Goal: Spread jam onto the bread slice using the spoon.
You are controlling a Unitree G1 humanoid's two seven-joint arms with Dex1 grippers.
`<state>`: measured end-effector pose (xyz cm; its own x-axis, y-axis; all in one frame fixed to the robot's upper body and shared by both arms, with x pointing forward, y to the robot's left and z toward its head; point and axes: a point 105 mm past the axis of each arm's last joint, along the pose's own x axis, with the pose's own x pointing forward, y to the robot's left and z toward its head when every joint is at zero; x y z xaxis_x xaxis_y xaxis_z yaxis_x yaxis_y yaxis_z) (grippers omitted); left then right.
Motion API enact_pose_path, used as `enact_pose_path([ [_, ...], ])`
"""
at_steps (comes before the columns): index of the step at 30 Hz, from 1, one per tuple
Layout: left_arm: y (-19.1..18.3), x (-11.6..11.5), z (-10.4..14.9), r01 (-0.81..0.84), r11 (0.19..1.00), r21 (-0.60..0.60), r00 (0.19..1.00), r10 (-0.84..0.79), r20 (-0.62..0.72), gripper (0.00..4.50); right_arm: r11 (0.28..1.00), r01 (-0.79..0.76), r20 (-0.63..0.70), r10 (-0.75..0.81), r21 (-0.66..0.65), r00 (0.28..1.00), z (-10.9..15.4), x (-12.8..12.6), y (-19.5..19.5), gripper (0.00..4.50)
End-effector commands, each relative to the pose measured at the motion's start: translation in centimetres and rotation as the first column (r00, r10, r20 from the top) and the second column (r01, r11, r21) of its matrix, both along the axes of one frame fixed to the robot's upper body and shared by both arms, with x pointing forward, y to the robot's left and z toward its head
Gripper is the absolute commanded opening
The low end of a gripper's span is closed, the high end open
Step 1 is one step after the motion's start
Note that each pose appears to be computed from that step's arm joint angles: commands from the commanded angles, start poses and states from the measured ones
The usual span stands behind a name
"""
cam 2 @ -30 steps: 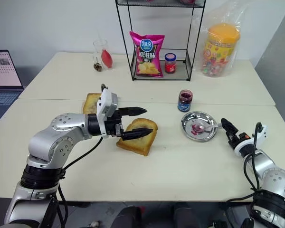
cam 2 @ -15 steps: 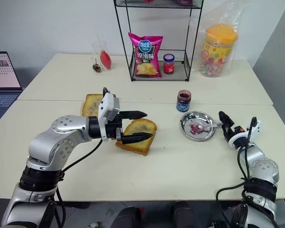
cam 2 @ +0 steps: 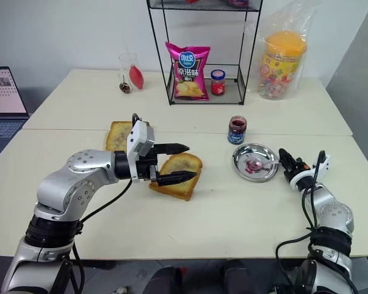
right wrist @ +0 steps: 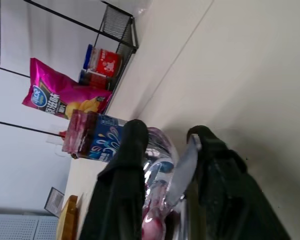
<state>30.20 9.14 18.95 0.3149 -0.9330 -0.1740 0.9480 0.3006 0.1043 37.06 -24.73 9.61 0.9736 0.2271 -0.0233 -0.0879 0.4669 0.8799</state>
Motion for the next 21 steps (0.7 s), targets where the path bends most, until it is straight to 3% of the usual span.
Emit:
enact_pose_path([
  [1,-0.2,-0.3,0.9,0.012,1.0,-0.007,0.999,-0.012,0.053,4.5,0.999,0.022,-0.009,-0.022,-0.027,1.0,-0.2,-0.1,-0.6,0.5],
  [4,-0.2,-0.3,0.9,0.011,1.0,-0.008,0.998,-0.011,0.054,4.5,0.999,0.024,-0.006,-0.024,-0.024,1.0,-0.2,-0.1,-0.6,0.01],
  [8,0.0,-0.1,0.9,-0.004,1.0,-0.004,0.998,0.004,0.057,4.5,0.999,-0.009,0.022,0.01,-0.049,1.0,0.5,-0.2,-0.3,0.01],
  [10,0.6,0.1,1.0,-0.028,1.0,-0.01,0.998,0.029,0.057,4.5,0.99,-0.052,0.077,0.063,-0.133,0.995,2.4,-0.4,0.2,0.01],
  [21,1.7,2.1,1.8,-0.167,0.981,-0.098,0.982,0.175,0.075,4.5,0.964,-0.052,0.357,0.147,-0.261,0.922,14.8,1.5,2.6,0.01],
])
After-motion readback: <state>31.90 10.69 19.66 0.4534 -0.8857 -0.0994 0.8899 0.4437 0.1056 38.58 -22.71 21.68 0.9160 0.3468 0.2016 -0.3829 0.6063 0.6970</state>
